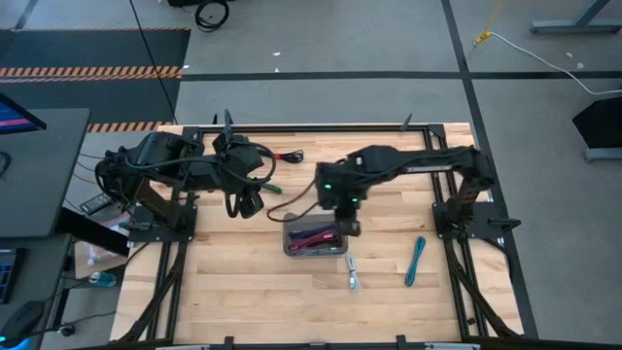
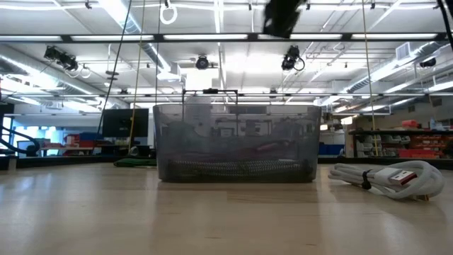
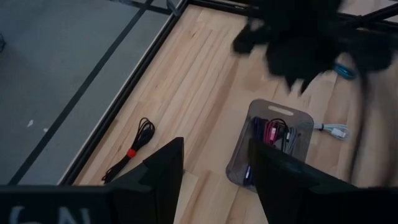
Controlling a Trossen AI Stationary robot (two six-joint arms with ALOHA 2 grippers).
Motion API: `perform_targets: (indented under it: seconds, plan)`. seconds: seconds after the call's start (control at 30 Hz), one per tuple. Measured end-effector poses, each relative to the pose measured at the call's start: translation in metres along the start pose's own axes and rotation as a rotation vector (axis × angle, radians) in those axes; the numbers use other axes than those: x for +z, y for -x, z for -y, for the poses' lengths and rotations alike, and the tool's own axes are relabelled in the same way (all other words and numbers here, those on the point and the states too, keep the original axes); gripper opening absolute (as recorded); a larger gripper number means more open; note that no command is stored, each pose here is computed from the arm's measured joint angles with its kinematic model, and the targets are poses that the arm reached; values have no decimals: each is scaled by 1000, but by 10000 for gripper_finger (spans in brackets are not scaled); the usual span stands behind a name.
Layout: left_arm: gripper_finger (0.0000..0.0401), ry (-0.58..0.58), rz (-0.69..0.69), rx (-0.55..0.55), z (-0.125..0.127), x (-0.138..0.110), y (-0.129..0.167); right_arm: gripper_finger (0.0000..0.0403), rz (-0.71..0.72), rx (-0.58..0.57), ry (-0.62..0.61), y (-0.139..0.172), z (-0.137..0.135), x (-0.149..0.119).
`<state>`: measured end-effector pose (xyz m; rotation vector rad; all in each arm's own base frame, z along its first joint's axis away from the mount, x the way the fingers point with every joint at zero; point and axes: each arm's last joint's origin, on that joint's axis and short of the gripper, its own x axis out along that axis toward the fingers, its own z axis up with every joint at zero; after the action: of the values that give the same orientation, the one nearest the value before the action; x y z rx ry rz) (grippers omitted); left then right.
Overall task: Pick and place USB-C Cables
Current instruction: Put the white charger cable into the black bin
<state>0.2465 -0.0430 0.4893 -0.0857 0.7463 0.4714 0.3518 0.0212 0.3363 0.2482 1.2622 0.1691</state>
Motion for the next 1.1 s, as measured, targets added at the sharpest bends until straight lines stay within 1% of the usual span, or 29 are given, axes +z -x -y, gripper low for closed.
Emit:
perform_targets:
  seconds: [0.13, 0.27, 0.37, 0.47, 0.53, 0.63, 0.8, 0.9, 1.03, 1.1]
  plan:
    - [185, -4, -4, 2, 0, 0, 0, 72, -65, -58, -114, 27, -22, -28]
    - [185, -5, -6, 2, 0, -1, 0, 72, -65, -157, -271, 41, -43, -54]
    - [185, -5, -7, 3, 0, -1, 0, 72, 1, -234, -428, 44, -60, -69]
    - [185, -5, -7, 3, 0, -1, 0, 72, 104, -297, -595, 42, -77, -81]
    - [185, -5, -7, 3, 0, -1, 0, 72, 166, -326, -685, 34, -88, -87]
    - [185, -8, -9, 4, 0, -1, 0, 72, 227, -315, -776, 19, -104, -91]
    - [185, -61, -15, 7, -1, -2, 0, 72, 269, -248, -891, -21, -122, -97]
    - [185, -64, -16, 7, -1, -2, 0, 72, 258, -195, -937, -47, -130, -98]
    - [185, -92, -20, 9, -1, -2, 0, 80, 147, -153, -974, -80, -134, -105]
    - [185, -99, -20, 9, -1, -2, 0, 90, 79, -170, -993, -94, -134, -109]
